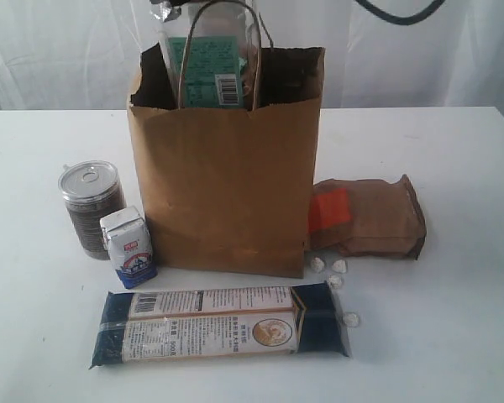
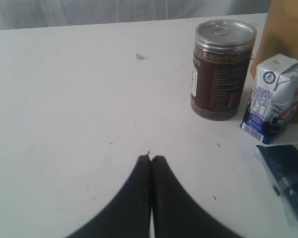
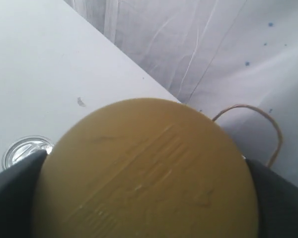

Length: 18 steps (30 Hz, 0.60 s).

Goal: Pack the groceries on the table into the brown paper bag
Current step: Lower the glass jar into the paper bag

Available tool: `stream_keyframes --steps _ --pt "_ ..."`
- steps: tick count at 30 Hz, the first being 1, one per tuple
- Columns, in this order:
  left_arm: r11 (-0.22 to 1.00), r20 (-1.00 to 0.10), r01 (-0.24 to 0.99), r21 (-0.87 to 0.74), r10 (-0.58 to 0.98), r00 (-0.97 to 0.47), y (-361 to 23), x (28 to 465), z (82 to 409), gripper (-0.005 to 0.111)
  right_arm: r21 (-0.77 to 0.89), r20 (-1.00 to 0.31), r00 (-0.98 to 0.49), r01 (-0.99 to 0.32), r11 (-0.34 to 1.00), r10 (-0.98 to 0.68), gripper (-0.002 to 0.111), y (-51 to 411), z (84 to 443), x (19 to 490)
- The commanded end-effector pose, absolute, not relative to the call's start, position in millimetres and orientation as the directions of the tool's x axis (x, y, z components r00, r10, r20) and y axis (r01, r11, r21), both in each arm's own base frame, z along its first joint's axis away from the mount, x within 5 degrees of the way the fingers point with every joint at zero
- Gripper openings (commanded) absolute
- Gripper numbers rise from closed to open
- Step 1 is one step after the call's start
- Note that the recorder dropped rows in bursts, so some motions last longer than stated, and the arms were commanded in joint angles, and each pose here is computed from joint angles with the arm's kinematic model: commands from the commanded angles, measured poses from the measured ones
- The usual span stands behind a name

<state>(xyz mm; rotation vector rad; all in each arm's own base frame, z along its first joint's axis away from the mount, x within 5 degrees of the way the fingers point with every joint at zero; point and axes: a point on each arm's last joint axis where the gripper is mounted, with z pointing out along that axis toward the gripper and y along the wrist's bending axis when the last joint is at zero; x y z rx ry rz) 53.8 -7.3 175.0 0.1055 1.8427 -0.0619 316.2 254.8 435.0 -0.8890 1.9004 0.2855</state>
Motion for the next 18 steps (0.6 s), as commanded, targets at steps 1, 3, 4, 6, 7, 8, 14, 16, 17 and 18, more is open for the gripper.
stream_keyframes --steps 1,3,4,6,7,8,14,16,17,18 --pt "0.994 -0.962 0.110 0.004 0.033 -0.270 -7.8 53.6 173.8 0.000 -0.180 -0.860 -0.236 -0.690 0.702 -0.452 0.000 258.2 433.5 320.9" --pt "0.994 -0.962 0.110 0.004 0.033 -0.270 -7.8 53.6 173.8 0.000 -0.170 -0.854 -0.251 -0.694 0.699 -0.457 0.000 260.9 427.8 323.5" --pt "0.994 -0.962 0.110 0.004 0.033 -0.270 -7.8 53.6 173.8 0.000 -0.167 -0.849 -0.258 -0.696 0.698 -0.461 0.000 262.0 425.1 324.6" --pt "0.994 -0.962 0.110 0.004 0.033 -0.270 -7.8 53.6 173.8 0.000 -0.156 -0.838 -0.279 -0.702 0.695 -0.470 0.000 264.4 418.8 326.7" --pt "0.994 -0.962 0.110 0.004 0.033 -0.270 -7.8 53.6 173.8 0.000 -0.148 -0.833 -0.290 -0.705 0.693 -0.472 0.000 265.4 416.2 327.2" --pt "0.994 -0.962 0.110 0.004 0.033 -0.270 -7.8 53.6 173.8 0.000 -0.146 -0.826 -0.297 -0.707 0.692 -0.478 0.000 266.2 413.4 328.2" --pt "0.994 -0.962 0.110 0.004 0.033 -0.270 -7.8 53.6 173.8 0.000 -0.140 -0.815 -0.313 -0.710 0.690 -0.488 0.000 268.2 407.7 330.2" --pt "0.994 -0.962 0.110 0.004 0.033 -0.270 -7.8 53.6 173.8 0.000 -0.139 -0.816 -0.312 -0.710 0.690 -0.486 0.004 268.3 407.9 330.2" --pt "0.994 -0.962 0.110 0.004 0.033 -0.270 -7.8 53.6 173.8 0.000 -0.138 -0.815 -0.314 -0.711 0.690 -0.487 0.007 268.2 407.7 330.1" --pt "0.994 -0.962 0.110 0.004 0.033 -0.270 -7.8 53.6 173.8 0.000 -0.136 -0.813 -0.317 -0.712 0.689 -0.488 0.012 268.2 407.4 329.9"
